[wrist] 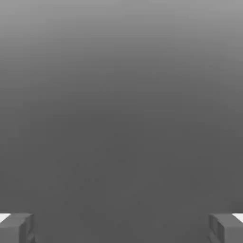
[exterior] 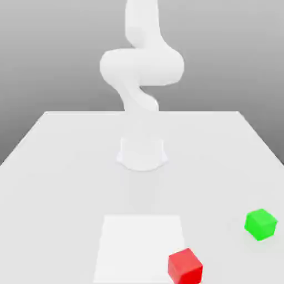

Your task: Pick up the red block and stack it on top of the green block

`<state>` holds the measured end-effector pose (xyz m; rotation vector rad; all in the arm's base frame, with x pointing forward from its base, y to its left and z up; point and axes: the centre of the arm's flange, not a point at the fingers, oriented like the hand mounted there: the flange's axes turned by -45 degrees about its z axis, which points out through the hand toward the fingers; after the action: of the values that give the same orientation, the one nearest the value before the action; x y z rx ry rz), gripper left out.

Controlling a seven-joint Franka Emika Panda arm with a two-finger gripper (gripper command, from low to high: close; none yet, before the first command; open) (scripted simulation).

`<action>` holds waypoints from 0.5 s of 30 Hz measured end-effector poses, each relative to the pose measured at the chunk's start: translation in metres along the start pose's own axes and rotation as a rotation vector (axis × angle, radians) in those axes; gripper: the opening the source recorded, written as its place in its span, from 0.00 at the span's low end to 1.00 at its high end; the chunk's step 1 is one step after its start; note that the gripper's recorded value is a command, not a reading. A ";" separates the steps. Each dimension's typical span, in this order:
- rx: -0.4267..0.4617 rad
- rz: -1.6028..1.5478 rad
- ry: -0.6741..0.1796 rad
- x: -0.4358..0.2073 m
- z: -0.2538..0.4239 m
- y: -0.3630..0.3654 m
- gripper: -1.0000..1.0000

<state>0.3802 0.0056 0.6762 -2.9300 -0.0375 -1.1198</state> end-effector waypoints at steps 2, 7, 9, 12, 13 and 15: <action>0.011 -0.030 -0.059 -0.001 0.041 -0.005 0.50; 0.039 -0.103 -0.198 -0.018 0.136 -0.020 0.50; 0.051 -0.132 -0.253 -0.029 0.172 -0.027 0.50; 0.068 -0.177 -0.335 -0.052 0.224 -0.037 0.50; 0.074 -0.192 -0.362 -0.060 0.241 -0.040 0.50; 0.086 -0.222 -0.416 -0.080 0.273 -0.047 0.50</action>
<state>0.5019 0.0548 0.4191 -3.0763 -0.4089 -0.4834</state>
